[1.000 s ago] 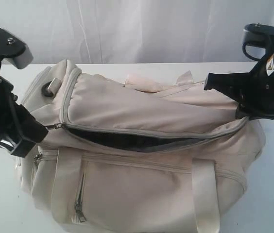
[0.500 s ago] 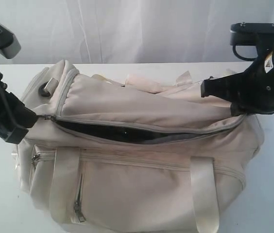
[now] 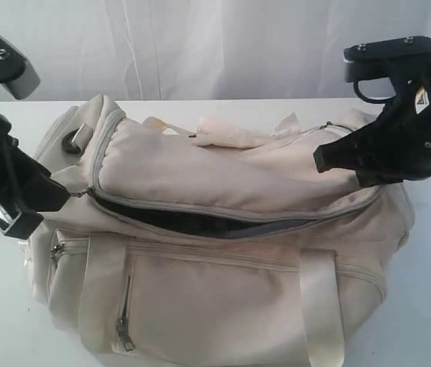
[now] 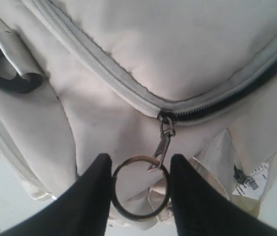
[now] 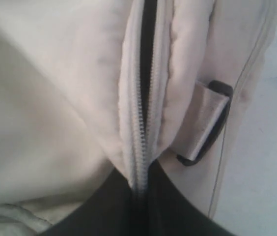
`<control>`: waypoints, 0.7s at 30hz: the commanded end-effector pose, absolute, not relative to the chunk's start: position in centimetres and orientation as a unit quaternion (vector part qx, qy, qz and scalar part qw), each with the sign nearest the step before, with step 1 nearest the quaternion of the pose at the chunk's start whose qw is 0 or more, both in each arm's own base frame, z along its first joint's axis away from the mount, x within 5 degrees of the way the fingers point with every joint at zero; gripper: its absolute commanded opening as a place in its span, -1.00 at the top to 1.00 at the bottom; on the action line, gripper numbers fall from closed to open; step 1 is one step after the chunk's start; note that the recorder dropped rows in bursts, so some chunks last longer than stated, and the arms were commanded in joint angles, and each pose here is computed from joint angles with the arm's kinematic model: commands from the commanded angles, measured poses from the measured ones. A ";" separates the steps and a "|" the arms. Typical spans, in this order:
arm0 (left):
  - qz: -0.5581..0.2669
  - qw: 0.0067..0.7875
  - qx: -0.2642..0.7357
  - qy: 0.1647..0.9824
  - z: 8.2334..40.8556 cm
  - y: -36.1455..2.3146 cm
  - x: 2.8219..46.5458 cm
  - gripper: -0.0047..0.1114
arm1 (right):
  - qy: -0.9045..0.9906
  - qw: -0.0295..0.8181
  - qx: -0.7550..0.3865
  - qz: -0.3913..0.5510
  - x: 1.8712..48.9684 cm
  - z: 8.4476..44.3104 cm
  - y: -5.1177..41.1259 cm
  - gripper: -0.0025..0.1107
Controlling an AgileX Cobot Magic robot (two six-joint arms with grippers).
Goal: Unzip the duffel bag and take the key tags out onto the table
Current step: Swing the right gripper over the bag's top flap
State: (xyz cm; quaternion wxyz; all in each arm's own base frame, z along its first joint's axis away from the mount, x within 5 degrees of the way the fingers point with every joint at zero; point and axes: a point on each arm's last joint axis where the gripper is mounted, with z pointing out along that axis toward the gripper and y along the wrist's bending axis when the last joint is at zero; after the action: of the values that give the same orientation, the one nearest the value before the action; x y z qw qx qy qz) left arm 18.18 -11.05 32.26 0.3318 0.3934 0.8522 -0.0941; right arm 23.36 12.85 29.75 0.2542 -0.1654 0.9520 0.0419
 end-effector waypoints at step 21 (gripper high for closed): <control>-0.114 0.329 0.385 0.855 32.3 -11.1 17.7 0.92 | 0.779 0.311 -0.505 0.203 20.7 37.8 17.3 -0.24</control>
State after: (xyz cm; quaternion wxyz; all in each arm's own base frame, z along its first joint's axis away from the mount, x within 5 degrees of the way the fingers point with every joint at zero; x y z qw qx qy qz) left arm 18.09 -11.24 32.30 0.3313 0.3883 0.8531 -0.1083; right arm 22.80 15.21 36.72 0.3134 -0.4055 0.8512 0.1133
